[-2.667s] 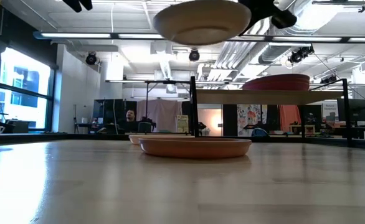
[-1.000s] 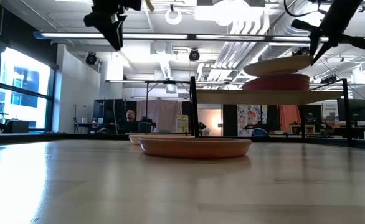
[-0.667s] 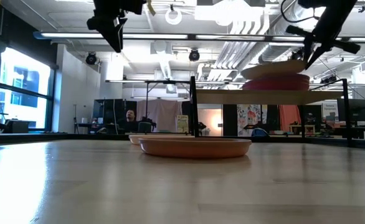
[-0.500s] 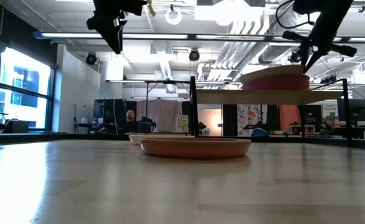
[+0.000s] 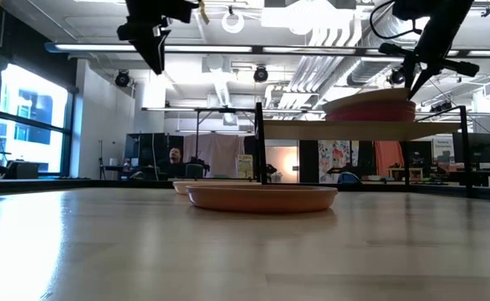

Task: Place and stack plates onto a shelf
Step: Stack the top white plate on top of the purple plate, then put the white plate on the shelf

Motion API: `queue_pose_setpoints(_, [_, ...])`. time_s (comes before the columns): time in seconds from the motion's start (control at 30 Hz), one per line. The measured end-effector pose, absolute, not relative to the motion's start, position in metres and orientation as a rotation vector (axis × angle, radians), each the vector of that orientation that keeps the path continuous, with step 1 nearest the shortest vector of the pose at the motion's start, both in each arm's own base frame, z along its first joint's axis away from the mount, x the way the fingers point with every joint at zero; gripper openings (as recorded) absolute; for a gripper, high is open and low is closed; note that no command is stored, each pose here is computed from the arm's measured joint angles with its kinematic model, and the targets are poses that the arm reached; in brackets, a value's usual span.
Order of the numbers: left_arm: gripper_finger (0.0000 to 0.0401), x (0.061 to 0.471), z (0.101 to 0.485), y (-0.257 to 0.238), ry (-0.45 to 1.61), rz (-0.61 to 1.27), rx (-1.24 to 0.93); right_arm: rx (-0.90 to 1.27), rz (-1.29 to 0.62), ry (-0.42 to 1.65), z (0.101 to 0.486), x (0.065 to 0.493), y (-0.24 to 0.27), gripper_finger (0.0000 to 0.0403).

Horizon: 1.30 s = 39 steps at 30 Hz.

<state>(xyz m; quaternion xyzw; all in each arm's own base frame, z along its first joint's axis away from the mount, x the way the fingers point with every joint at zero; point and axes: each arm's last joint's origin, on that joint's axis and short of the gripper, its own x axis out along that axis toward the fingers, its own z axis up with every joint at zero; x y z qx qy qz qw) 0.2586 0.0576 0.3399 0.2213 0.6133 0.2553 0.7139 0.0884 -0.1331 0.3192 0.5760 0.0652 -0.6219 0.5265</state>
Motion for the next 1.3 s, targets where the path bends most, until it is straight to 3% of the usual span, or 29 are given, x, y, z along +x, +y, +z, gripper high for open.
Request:
queue_pose_setpoints(0.17, [0.0111, 0.261, 0.341, 0.058, 1.341, 0.561, 0.499, 1.383, -1.479, 0.158, 0.319, 0.089, -0.133, 0.0012])
queue_pose_setpoints(0.57, [0.0111, 0.261, 0.341, 0.058, 1.347, 0.552, 0.512, 1.399, -1.476, 0.150, 0.319, 0.089, -0.133, 0.0087])
queue_pose_setpoints(1.03, [0.0111, 0.261, 0.340, 0.058, 1.349, 0.547, 0.513, 1.433, -1.486, 0.317, 0.314, 0.081, -0.120, 0.0092])
queue_pose_setpoints(1.3, [0.0111, 0.261, 0.340, 0.058, 1.349, 0.547, 0.513, 1.410, -1.374, 0.360, 0.317, 0.080, -0.114, 0.0092])
